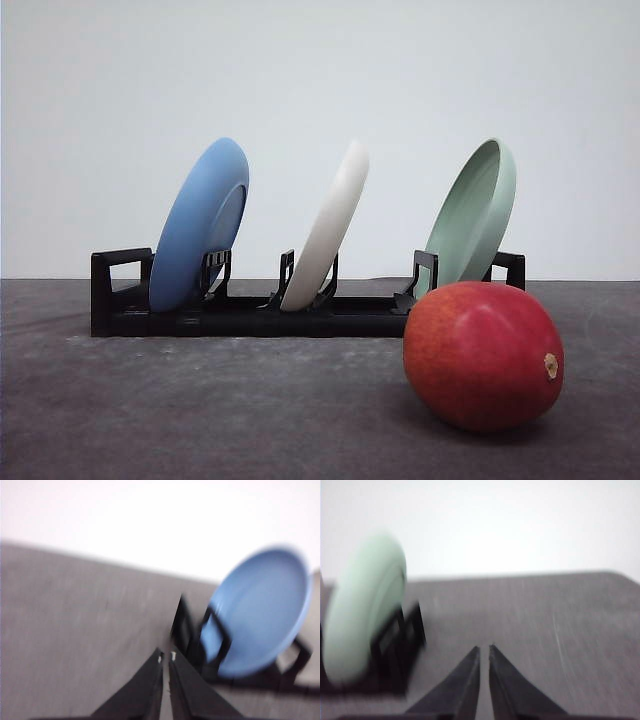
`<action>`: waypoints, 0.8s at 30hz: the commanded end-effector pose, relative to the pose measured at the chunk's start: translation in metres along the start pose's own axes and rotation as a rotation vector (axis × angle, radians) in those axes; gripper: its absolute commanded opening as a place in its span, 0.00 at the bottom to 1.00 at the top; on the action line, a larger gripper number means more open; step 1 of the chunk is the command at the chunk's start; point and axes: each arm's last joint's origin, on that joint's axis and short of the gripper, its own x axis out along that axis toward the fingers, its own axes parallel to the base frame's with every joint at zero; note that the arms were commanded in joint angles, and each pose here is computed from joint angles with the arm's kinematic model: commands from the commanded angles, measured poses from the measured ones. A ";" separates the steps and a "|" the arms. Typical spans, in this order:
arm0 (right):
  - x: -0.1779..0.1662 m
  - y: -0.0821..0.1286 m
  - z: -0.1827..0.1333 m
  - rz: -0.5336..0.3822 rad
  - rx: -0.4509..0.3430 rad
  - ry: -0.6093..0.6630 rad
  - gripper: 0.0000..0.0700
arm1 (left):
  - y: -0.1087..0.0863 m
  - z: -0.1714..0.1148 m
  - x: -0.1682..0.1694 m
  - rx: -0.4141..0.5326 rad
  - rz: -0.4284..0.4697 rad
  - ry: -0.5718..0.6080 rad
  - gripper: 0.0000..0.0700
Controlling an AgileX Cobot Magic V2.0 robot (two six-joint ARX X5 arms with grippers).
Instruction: Place pomegranate in white plate
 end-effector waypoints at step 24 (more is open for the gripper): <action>-0.034 0.014 0.103 0.047 0.157 0.233 0.01 | -0.023 0.105 -0.027 -0.072 0.135 0.233 0.00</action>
